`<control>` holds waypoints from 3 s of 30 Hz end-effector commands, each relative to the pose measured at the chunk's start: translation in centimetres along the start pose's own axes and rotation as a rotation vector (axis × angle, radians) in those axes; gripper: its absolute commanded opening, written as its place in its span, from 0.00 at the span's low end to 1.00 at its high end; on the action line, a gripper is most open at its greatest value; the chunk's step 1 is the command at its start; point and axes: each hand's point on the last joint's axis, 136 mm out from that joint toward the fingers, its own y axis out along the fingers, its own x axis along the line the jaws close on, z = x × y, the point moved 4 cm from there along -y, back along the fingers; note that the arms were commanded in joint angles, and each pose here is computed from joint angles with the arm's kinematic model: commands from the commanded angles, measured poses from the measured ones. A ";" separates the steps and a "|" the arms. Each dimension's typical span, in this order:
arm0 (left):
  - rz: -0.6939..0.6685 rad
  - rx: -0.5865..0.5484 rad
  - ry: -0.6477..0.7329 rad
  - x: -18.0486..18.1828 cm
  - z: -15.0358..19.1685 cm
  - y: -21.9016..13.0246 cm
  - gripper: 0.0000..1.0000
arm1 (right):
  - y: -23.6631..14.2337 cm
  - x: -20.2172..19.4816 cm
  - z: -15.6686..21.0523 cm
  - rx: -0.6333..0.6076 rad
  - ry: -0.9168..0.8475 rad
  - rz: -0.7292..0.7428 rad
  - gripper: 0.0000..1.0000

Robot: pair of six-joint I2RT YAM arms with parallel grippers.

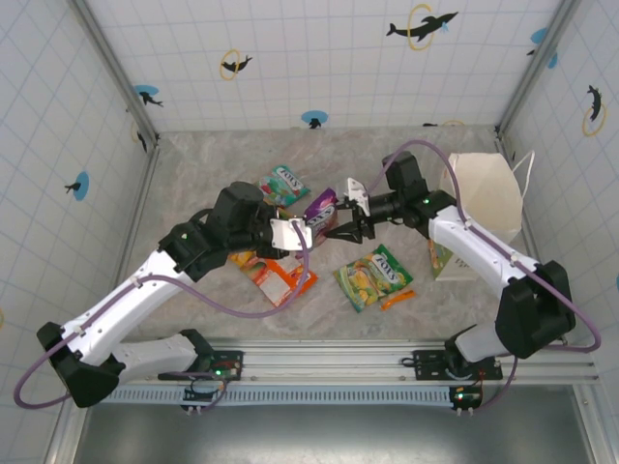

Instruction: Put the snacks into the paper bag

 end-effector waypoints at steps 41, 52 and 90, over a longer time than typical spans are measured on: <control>-0.441 -0.056 -0.864 6.8 1.8 6.0 0.80 | -23.7 -2.7 -14.3 -0.404 0.138 1.294 0.00; -0.357 -0.054 -0.952 6.2 1.7 8.4 0.80 | -31.3 -3.1 -12.0 -0.369 0.249 1.651 0.00; 0.089 -0.026 -1.196 0.1 1.1 14.4 0.66 | -27.8 1.1 -0.3 -0.117 0.556 1.507 0.47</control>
